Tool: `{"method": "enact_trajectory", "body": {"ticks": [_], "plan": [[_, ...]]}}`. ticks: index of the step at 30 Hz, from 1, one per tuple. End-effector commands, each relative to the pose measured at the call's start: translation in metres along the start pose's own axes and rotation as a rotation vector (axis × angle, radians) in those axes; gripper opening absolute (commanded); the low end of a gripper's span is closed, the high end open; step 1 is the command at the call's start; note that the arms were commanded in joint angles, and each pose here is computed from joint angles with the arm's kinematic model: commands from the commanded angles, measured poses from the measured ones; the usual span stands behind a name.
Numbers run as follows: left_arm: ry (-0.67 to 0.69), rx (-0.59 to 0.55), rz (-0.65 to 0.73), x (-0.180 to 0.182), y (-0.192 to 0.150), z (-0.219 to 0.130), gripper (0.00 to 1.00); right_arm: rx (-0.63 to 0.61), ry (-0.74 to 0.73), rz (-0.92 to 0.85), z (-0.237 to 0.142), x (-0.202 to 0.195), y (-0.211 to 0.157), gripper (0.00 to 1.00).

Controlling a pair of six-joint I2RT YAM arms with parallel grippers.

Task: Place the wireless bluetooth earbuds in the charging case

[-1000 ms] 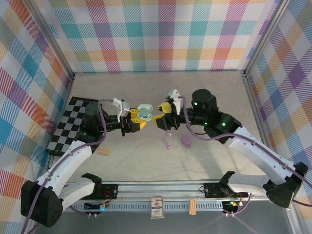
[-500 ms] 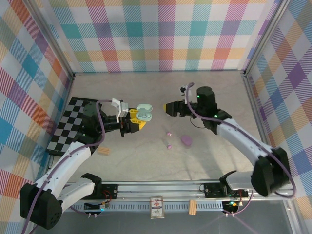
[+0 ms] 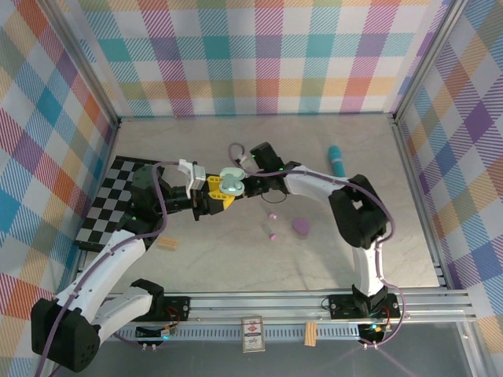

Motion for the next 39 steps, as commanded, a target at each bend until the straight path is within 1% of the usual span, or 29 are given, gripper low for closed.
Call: {"method": "enact_trajectory", "body": {"ticks": [1,6,11,18,21,24,25,31,36,39], "plan": [[-0.022,-0.044,0.063,-0.008,0.02,-0.004,0.35,0.101,-0.015,-0.103,0.021,0.007,-0.005,0.63],[-0.016,-0.042,0.059,-0.009,0.021,-0.005,0.35,0.188,-0.012,-0.166,0.055,0.013,-0.005,0.63],[-0.011,-0.04,0.059,-0.01,0.022,-0.006,0.35,0.248,-0.023,-0.218,0.085,0.017,-0.009,0.63],[-0.01,-0.03,0.053,-0.009,0.019,-0.005,0.35,0.277,-0.108,-0.319,0.112,0.02,-0.01,0.61],[-0.008,-0.03,0.052,-0.009,0.019,-0.005,0.35,0.292,-0.126,-0.348,0.117,0.021,-0.012,0.59],[-0.007,-0.03,0.052,-0.009,0.019,-0.005,0.35,0.315,-0.156,-0.375,0.12,0.021,-0.019,0.54],[-0.008,-0.029,0.051,-0.009,0.018,-0.005,0.35,0.327,-0.168,-0.415,0.121,0.02,-0.021,0.53],[-0.005,-0.032,0.054,-0.009,0.018,-0.005,0.35,0.378,-0.272,-0.501,0.117,0.018,-0.032,0.44],[-0.006,-0.032,0.054,-0.009,0.017,-0.005,0.35,0.39,-0.338,-0.539,0.113,0.019,-0.033,0.37],[-0.005,-0.033,0.053,-0.009,0.017,-0.005,0.35,0.377,-0.356,-0.535,0.11,0.021,-0.03,0.32]]}}
Point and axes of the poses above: each hand's point on the last joint's axis, 136 mm out from that joint toward the fingers, its own z axis out along the fingers, its own x axis along the line the jaws close on, y = z × x, the point moved 5 cm from there along -z, back along the fingers, and after that the axes turned 8 degrees about z, right-handed, at the moved point
